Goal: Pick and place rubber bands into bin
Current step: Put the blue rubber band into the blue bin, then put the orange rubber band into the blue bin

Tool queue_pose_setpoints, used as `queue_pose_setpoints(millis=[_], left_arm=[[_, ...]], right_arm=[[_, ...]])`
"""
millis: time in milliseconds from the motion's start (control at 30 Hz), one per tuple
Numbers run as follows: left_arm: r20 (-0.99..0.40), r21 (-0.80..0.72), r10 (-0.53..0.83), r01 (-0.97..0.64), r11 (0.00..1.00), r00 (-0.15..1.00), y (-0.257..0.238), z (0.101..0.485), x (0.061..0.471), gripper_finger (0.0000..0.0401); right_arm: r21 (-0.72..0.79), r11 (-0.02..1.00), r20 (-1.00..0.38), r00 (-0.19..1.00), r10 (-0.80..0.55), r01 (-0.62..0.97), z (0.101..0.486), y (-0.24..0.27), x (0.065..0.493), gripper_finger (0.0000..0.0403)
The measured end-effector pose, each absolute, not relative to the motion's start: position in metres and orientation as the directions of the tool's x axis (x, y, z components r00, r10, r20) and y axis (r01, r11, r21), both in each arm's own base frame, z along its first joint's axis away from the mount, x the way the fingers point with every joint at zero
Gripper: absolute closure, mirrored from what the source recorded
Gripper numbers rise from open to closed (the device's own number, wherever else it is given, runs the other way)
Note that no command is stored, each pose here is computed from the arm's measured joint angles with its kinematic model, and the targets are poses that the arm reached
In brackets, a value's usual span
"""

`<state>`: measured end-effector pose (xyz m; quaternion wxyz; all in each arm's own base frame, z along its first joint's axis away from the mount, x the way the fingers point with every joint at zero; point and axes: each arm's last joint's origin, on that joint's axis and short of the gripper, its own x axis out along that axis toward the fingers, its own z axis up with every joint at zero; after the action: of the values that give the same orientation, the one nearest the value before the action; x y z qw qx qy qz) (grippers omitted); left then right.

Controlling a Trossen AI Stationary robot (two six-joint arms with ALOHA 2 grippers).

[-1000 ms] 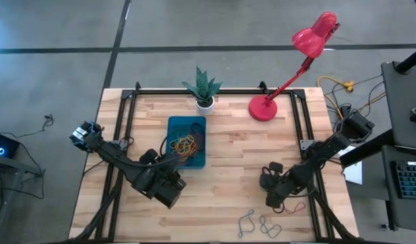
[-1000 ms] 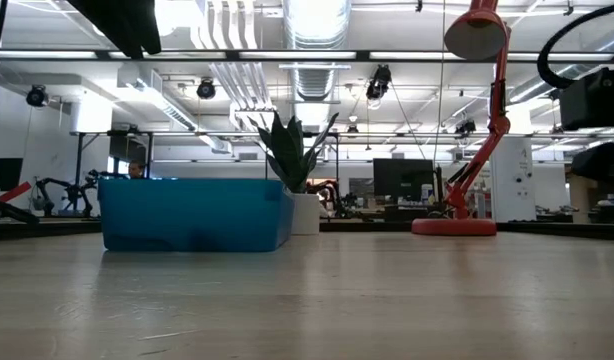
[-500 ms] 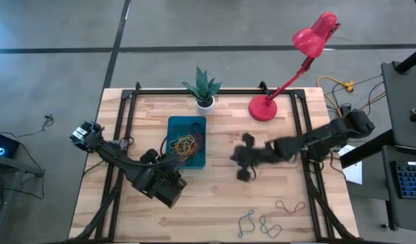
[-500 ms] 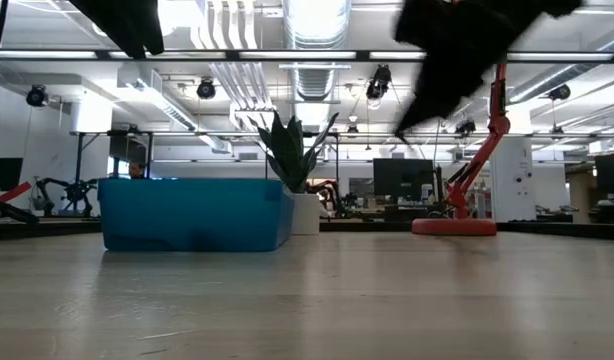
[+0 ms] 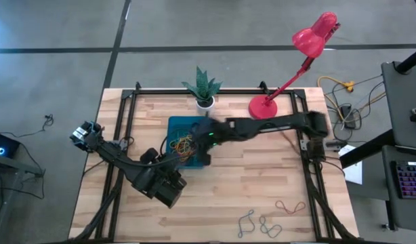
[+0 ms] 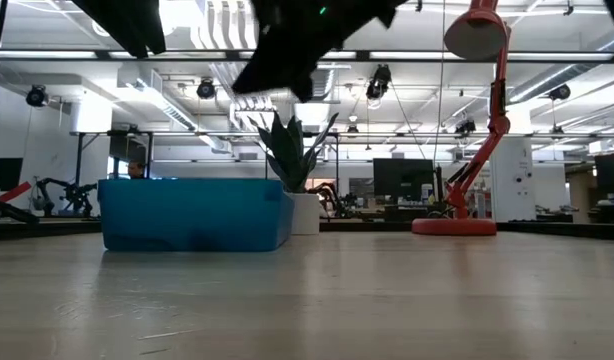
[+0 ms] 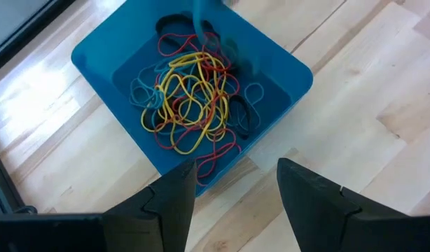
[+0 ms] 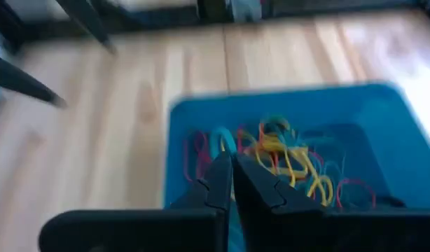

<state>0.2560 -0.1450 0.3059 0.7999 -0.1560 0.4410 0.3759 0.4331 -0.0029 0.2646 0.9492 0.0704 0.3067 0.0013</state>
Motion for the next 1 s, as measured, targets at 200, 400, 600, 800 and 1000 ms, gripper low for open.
queue_pose_setpoints(millis=[200, 400, 600, 800, 1000], left_arm=[[-0.823, 0.079, 0.458, -0.732, 0.677, 0.335, -0.150, 0.306, 0.253, 0.0217], [-0.825, 0.083, 0.464, -0.742, 0.665, 0.324, -0.155, 0.306, 0.246, 0.0217], [-0.824, 0.082, 0.464, -0.742, 0.665, 0.325, -0.155, 0.306, 0.246, 0.0217], [-0.824, 0.075, 0.461, -0.743, 0.665, 0.330, -0.155, 0.306, 0.247, 0.0217], [-0.822, 0.066, 0.458, -0.743, 0.666, 0.337, -0.155, 0.306, 0.248, 0.0217]], right_arm=[[0.040, 0.999, -0.774, 0.633, 0.020, 0.017, 0.229, -0.004, 0.462, 0.0390], [0.014, 1.000, -0.807, 0.591, 0.021, -0.017, 0.228, -0.003, 0.453, 0.0342], [0.003, 0.999, -0.828, 0.559, 0.028, -0.047, 0.248, 0.005, 0.408, 0.0269], [0.015, 0.990, -0.863, 0.498, 0.082, -0.138, 0.247, 0.036, 0.323, 0.0224], [0.115, 0.984, -0.871, 0.462, 0.165, -0.133, 0.233, 0.070, 0.228, 0.0211]])
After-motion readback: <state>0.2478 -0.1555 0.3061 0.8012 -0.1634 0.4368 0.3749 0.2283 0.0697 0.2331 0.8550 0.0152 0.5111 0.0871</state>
